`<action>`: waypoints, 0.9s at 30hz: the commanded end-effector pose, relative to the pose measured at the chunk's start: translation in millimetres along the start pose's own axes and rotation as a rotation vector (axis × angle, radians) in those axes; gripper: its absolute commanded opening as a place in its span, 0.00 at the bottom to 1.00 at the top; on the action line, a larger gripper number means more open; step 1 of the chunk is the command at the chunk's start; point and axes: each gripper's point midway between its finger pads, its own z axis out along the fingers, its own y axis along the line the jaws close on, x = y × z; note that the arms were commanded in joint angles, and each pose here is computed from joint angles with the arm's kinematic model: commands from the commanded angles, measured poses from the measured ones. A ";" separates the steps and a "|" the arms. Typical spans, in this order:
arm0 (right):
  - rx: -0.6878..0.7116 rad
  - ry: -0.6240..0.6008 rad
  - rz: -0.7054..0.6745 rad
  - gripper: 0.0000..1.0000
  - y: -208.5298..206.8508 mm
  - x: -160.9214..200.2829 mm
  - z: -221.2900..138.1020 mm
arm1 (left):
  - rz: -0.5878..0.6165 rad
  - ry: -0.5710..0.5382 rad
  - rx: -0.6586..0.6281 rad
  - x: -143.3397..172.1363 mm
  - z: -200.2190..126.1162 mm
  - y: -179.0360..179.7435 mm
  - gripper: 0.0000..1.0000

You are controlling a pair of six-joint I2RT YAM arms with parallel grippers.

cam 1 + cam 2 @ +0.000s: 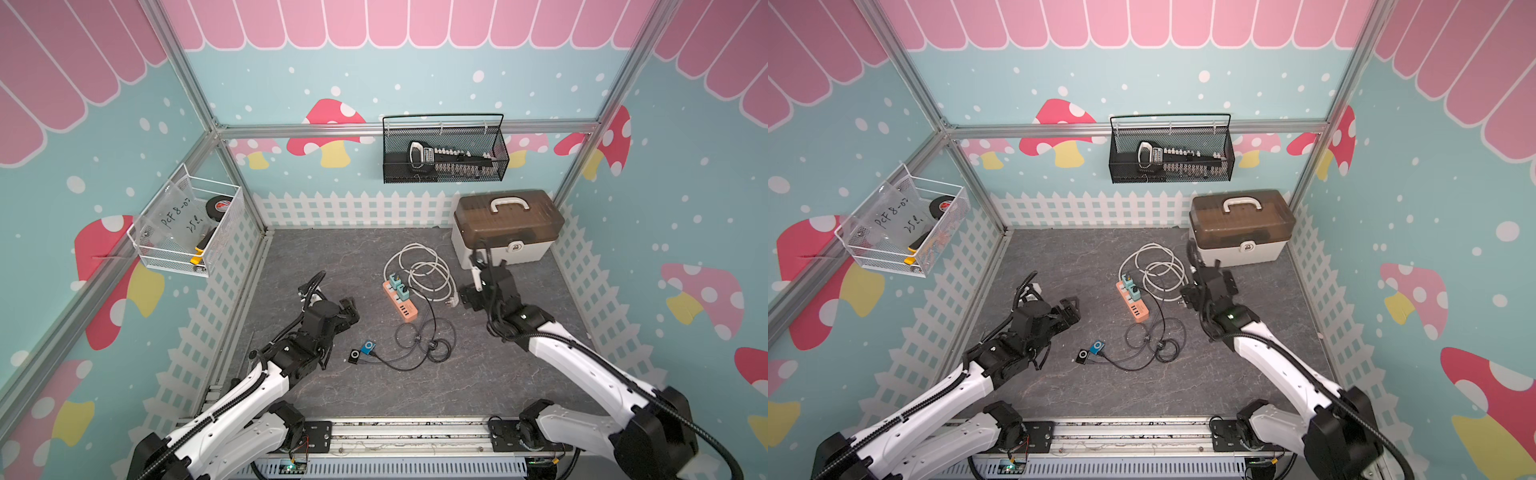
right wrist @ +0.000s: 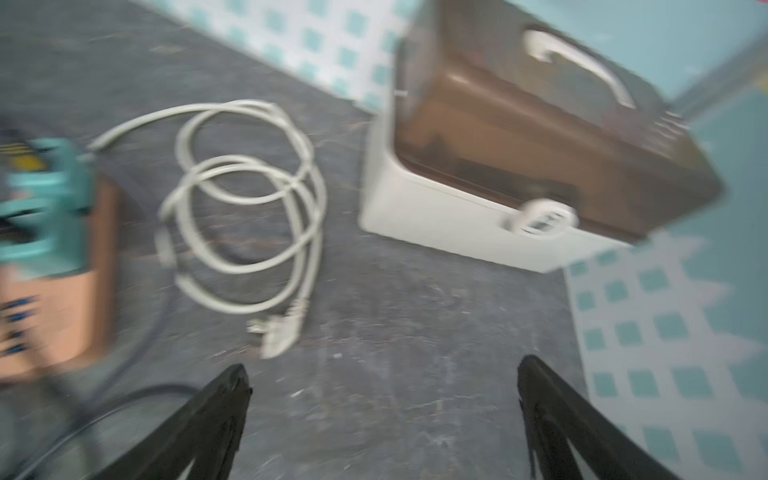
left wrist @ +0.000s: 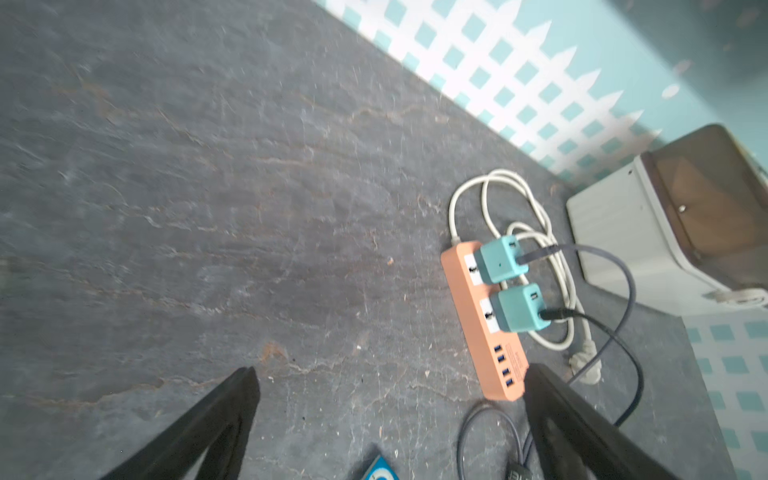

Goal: Charge mp3
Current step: Reset both arms

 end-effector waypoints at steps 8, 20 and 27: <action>0.215 -0.061 0.136 0.99 -52.5 43.8 57.6 | 0.101 -0.296 -0.111 -71.9 -29.8 7.1 0.99; 0.249 -0.138 0.204 1.00 -55.3 88.0 85.0 | 0.299 -0.468 -0.268 -110.6 -1.6 88.9 0.99; 0.254 -0.145 0.215 1.00 -57.7 87.2 84.0 | 0.313 -0.467 -0.278 -109.9 45.8 113.9 0.99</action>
